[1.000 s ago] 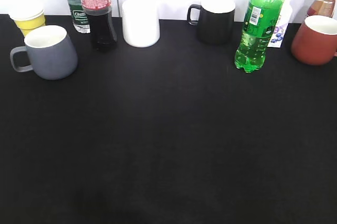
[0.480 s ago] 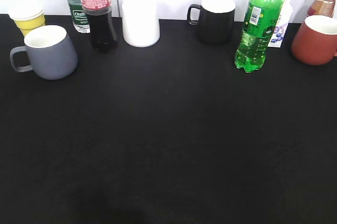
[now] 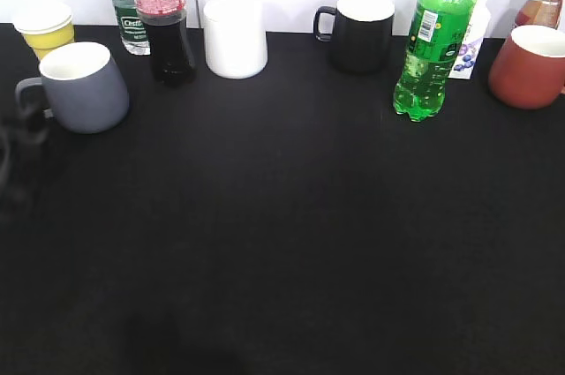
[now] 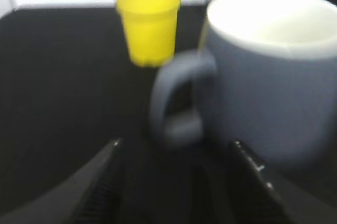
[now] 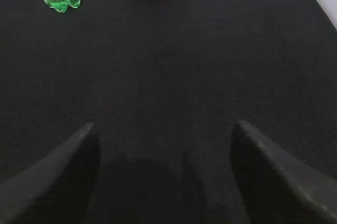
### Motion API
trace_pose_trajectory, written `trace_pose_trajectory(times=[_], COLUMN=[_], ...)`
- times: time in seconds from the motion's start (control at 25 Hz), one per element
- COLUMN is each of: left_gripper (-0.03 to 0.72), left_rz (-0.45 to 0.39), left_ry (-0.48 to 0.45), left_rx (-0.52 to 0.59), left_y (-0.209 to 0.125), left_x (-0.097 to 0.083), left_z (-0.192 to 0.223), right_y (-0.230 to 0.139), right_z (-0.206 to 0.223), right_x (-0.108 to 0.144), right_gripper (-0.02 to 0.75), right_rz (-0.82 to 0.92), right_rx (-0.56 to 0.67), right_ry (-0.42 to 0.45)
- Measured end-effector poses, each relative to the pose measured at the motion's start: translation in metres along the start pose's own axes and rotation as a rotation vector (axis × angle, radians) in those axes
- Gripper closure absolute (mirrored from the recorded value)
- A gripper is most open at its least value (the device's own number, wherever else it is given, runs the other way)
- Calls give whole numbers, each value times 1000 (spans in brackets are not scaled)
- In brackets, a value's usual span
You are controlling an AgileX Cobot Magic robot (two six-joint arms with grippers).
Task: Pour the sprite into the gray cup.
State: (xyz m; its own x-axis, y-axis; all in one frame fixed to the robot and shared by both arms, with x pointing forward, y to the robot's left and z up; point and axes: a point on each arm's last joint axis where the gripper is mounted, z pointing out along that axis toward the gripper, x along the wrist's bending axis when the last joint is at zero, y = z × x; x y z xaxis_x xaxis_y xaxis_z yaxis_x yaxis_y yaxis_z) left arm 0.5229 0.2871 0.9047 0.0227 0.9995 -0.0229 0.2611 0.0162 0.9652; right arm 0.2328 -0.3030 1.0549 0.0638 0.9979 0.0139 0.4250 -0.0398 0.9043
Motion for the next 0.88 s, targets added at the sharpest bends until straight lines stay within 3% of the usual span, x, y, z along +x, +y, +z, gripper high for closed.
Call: trace_pose_trajectory(times=[0.16, 0.32, 0.36, 0.44, 0.6, 0.76, 0.88], left_gripper=[293, 398, 441, 599, 602, 609, 610], left_rz=[-2, 91, 102, 126, 146, 223, 210], left_ry=[39, -82, -94, -120, -148, -248, -333], left_rx=[-14, -22, -32, -41, -64, -165, -201], left_y=[4, 4, 4, 6, 7, 48, 65], left_x=[17, 12, 11, 11, 8, -17, -43], left_z=[41, 75, 81, 86, 83, 37, 0], right_y=[0, 0, 0, 0, 0, 0, 5], right_z=[0, 0, 0, 0, 0, 0, -3], right_x=[0, 0, 0, 0, 0, 0, 2], right_gripper=[151, 151, 151, 151, 151, 151, 151], right_rz=[0, 0, 0, 0, 0, 2, 15], right_rx=[0, 0, 0, 0, 0, 0, -42], right_ry=[0, 0, 0, 0, 0, 4, 25])
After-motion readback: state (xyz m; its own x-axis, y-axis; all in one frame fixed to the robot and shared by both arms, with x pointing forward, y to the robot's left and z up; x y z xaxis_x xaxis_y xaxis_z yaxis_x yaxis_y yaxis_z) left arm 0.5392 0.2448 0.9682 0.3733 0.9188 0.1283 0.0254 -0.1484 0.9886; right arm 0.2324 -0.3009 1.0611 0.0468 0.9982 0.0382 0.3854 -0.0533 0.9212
